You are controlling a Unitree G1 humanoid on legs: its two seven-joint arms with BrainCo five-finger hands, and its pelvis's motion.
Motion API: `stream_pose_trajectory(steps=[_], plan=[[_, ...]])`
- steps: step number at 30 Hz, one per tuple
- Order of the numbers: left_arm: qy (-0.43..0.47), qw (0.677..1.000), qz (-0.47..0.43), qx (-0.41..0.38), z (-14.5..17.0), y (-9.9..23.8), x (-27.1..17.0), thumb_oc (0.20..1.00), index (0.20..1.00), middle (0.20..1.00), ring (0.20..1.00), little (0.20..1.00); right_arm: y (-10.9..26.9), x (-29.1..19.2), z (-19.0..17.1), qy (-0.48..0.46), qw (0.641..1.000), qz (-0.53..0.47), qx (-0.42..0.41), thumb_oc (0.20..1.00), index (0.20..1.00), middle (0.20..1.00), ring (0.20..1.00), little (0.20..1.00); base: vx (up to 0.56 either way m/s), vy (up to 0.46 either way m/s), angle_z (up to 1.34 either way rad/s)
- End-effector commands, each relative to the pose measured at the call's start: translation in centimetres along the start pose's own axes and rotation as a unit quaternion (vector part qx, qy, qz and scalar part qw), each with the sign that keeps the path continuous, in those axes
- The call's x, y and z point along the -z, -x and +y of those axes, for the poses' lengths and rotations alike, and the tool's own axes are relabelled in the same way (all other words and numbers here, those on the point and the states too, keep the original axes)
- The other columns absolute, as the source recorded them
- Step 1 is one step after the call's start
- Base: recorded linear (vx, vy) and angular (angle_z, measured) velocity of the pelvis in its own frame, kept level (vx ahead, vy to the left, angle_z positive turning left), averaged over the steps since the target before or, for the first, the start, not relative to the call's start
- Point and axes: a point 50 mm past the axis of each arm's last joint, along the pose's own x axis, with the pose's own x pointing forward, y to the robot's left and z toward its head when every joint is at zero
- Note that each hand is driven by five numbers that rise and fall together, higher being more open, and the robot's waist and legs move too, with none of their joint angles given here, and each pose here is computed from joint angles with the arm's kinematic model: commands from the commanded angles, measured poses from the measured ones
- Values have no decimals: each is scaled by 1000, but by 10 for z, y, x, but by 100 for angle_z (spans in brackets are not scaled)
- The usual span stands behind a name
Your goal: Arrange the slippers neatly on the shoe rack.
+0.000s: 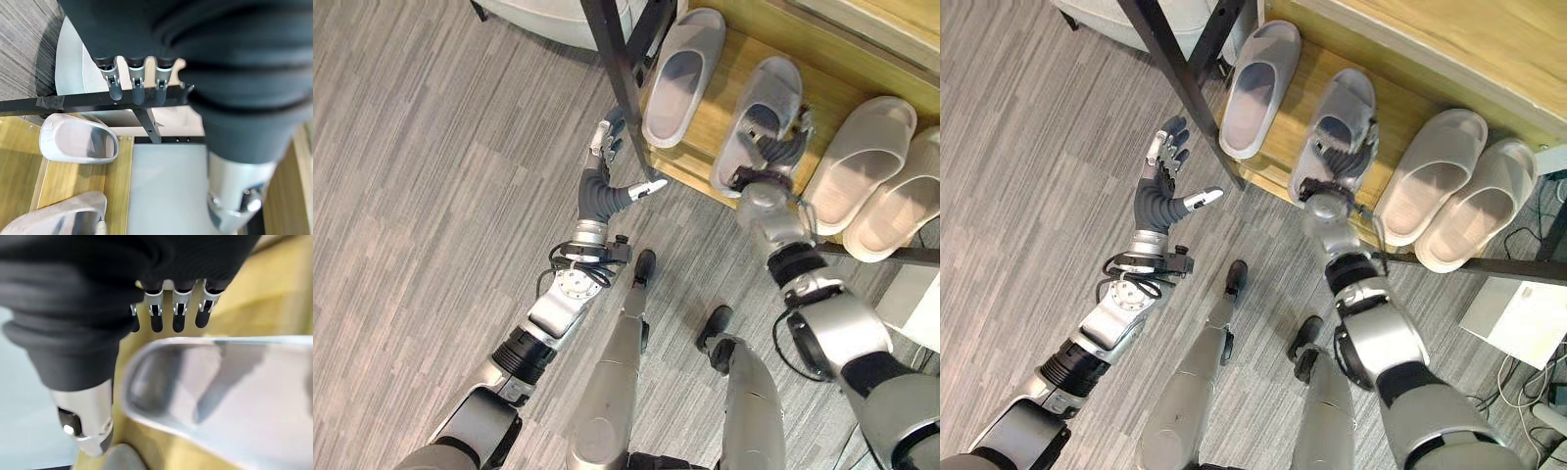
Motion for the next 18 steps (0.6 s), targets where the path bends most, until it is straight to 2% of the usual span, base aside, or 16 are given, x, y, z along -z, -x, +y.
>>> stream_pose_trajectory(steps=[1, 4, 7, 10, 14, 18], plan=[[9, 1000, -6, -12, 5, -6, -1, 1000, 1000, 1000, 1000, 1000, -8, -23, 0, -36, 998, -41, -26, 1000, 1000, 1000, 1000, 1000, -17, 13, -13], [39, 997, 63, -5, 7, 0, 21, 1000, 1000, 1000, 1000, 1000, -4, -13, 9, -69, 997, 4, -47, 1000, 1000, 1000, 1000, 1000, 44, -4, -17], [26, 996, 85, -9, 10, 0, 30, 1000, 1000, 1000, 1000, 1000, 0, -13, 20, -97, 993, 20, -71, 1000, 1000, 1000, 1000, 1000, 3, 1, -1], [32, 996, 81, -6, 9, -1, 28, 1000, 1000, 1000, 1000, 1000, -6, -29, 22, -89, 992, -4, -87, 1000, 1000, 1000, 1000, 1000, 61, -34, 5], [35, 997, 60, 21, 6, 1, 20, 1000, 1000, 1000, 1000, 1000, -31, -63, 6, -65, 995, -51, -65, 1000, 1000, 1000, 1000, 1000, 20, -23, 9], [38, 996, 66, 40, 2, 8, 21, 1000, 1000, 1000, 1000, 1000, -42, -73, -6, -46, 995, -63, -55, 1000, 1000, 1000, 1000, 1000, 15, -5, 9]])
